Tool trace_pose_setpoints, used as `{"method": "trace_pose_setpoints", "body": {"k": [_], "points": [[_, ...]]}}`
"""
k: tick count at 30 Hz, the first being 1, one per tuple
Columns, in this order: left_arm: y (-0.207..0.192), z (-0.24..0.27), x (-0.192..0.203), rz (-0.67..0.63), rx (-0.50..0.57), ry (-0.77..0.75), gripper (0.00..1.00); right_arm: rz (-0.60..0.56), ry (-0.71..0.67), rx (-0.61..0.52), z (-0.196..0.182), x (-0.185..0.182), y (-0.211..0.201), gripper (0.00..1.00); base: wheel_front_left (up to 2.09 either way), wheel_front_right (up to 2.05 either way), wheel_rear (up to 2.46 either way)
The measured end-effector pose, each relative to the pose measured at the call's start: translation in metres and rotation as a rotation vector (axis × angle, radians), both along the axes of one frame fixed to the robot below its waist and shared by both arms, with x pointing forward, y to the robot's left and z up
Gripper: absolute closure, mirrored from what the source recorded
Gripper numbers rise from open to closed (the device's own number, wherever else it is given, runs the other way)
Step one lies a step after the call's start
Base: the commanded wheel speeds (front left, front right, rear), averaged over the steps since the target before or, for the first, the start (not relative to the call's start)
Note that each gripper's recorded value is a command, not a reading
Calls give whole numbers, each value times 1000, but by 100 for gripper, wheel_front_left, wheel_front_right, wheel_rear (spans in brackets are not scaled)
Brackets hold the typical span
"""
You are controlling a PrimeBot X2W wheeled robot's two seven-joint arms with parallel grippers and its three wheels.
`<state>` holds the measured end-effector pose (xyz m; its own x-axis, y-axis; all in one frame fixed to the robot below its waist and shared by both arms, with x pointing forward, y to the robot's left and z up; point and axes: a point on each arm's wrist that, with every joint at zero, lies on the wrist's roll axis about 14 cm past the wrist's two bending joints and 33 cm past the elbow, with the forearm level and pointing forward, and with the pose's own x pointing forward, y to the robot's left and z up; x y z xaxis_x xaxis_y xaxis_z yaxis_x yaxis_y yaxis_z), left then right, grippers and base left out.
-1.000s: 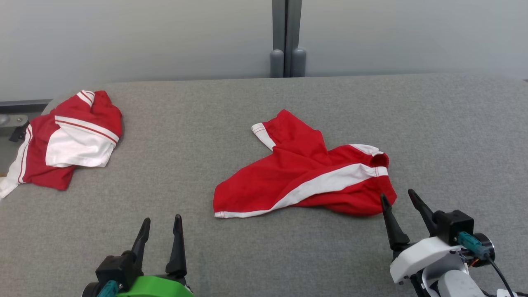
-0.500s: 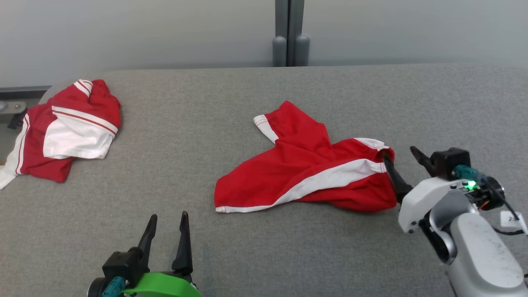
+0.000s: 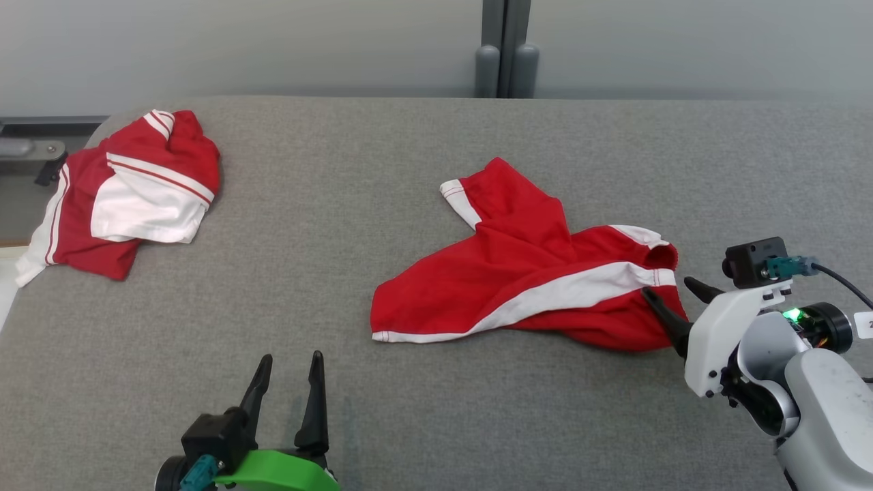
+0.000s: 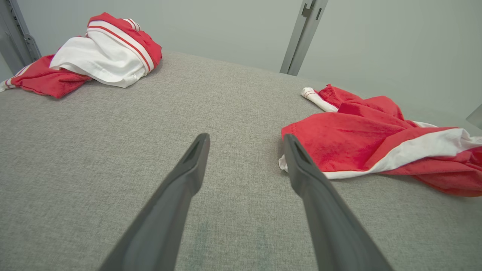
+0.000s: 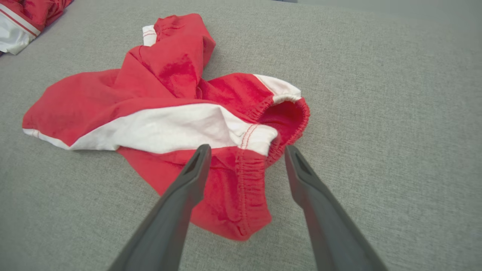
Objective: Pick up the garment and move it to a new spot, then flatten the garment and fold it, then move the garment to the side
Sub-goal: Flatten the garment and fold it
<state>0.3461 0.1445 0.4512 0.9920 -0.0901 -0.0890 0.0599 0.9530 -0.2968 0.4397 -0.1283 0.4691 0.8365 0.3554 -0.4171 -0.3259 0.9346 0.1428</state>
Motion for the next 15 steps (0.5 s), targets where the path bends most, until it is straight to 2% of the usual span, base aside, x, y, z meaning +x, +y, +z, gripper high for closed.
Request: {"method": "trace_pose_setpoints", "body": {"k": [13, 14, 15], "points": [[11, -8, -3, 36, 6, 29, 0, 38, 78, 30, -19, 11, 18, 0, 0, 0, 0], [10, -15, -5, 30, 6, 52, 0, 27, 71, 40, -19, 18, 17, 49, 0, 0, 0], [9, -19, -6, 24, 1, 63, 0, 23, 67, 42, -19, 21, 17, 58, 0, 0, 0]]}}
